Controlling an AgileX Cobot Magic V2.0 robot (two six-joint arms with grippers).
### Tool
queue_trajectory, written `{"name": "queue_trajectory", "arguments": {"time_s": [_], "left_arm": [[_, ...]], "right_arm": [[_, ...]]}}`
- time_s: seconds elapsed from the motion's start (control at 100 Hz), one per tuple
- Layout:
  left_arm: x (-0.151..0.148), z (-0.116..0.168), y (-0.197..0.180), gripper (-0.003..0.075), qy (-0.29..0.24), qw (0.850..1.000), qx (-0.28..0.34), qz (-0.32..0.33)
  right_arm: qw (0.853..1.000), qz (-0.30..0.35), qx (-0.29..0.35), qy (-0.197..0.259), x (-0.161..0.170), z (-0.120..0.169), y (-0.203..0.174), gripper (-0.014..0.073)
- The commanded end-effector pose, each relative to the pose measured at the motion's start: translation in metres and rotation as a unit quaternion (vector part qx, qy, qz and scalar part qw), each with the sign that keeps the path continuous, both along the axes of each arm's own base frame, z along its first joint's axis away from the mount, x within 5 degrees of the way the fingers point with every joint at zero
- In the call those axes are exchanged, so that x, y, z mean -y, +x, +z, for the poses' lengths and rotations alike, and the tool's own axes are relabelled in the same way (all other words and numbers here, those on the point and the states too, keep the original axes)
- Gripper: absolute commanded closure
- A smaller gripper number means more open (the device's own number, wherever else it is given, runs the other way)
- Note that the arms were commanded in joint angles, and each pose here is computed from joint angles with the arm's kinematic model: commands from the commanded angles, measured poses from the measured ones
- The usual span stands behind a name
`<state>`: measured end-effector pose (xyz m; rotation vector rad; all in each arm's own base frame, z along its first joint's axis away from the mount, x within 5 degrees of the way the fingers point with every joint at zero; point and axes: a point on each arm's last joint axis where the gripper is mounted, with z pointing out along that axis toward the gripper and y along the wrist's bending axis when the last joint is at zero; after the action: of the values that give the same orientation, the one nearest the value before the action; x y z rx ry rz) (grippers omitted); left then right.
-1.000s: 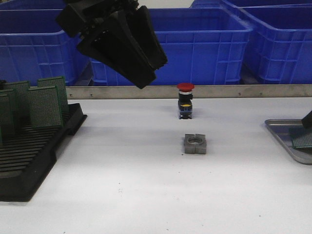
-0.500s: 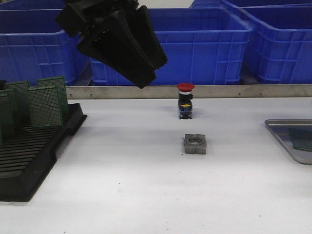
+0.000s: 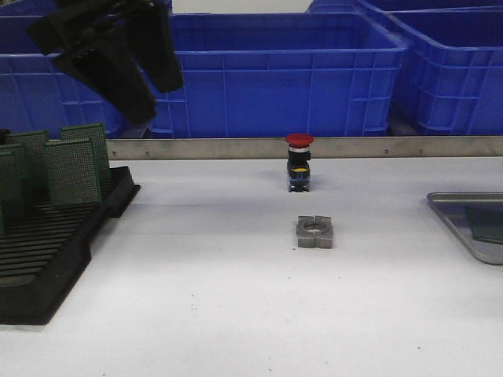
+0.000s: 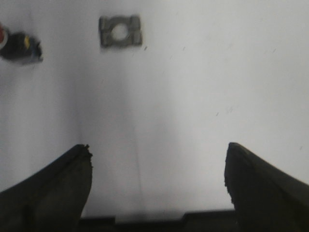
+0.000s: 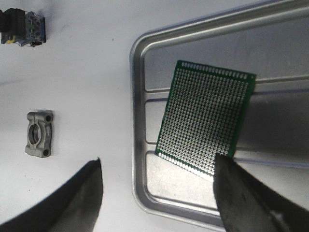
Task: Place circuit board on tray
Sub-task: 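Lower the left gripper onto another green board in the rack and grasp it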
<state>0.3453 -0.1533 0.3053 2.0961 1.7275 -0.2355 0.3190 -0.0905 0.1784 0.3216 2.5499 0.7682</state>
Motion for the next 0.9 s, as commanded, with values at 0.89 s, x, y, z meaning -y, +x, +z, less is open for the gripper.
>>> {"name": "queue_trajectory", "arguments": {"time_s": [0.89], "left_arm": [[-0.086, -0.015, 0.053, 0.0186, 0.057, 0.988, 0.068, 0.13]], "right_arm": [[0.999, 0.0, 0.035, 0.011, -0.002, 0.024, 0.001, 0.0087]]}}
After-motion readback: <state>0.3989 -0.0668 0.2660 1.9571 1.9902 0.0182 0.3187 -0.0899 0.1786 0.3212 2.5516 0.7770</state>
